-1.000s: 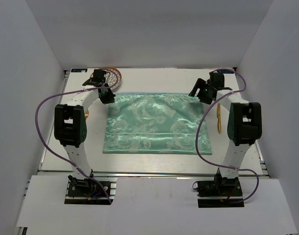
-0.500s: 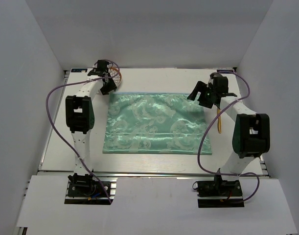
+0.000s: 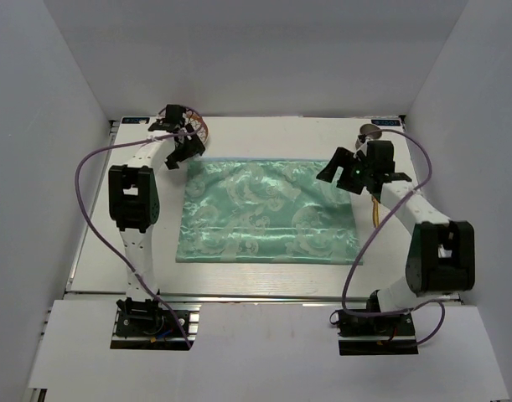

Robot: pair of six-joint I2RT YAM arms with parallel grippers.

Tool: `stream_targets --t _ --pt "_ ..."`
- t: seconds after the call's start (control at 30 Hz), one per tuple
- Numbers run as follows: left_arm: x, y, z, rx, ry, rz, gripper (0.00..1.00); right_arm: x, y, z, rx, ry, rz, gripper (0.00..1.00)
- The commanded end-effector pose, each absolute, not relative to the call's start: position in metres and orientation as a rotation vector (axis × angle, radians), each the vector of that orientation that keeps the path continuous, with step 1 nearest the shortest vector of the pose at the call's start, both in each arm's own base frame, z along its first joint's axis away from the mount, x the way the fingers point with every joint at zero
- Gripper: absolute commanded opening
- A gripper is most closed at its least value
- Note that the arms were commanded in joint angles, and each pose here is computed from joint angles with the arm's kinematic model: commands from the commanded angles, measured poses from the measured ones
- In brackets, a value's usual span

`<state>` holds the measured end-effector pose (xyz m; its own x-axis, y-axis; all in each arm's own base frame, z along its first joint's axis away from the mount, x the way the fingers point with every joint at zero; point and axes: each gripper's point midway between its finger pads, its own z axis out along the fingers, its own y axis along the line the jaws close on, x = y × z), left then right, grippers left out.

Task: Set the dinner table for one person

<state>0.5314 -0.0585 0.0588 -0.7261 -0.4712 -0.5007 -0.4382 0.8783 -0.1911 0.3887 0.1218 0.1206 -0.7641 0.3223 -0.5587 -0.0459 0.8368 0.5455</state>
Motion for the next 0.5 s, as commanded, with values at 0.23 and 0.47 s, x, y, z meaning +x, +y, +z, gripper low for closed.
stream_targets --t 0.23,0.47 --pt "0.545 -0.016 0.133 -1.044 2.25 -0.118 0.98 0.321 0.139 0.182 0.077 2.175 0.878 0.89" --pt "0.558 0.012 0.13 -1.268 2.089 -0.174 0.98 0.279 0.15 0.191 0.026 2.137 0.992 0.89"
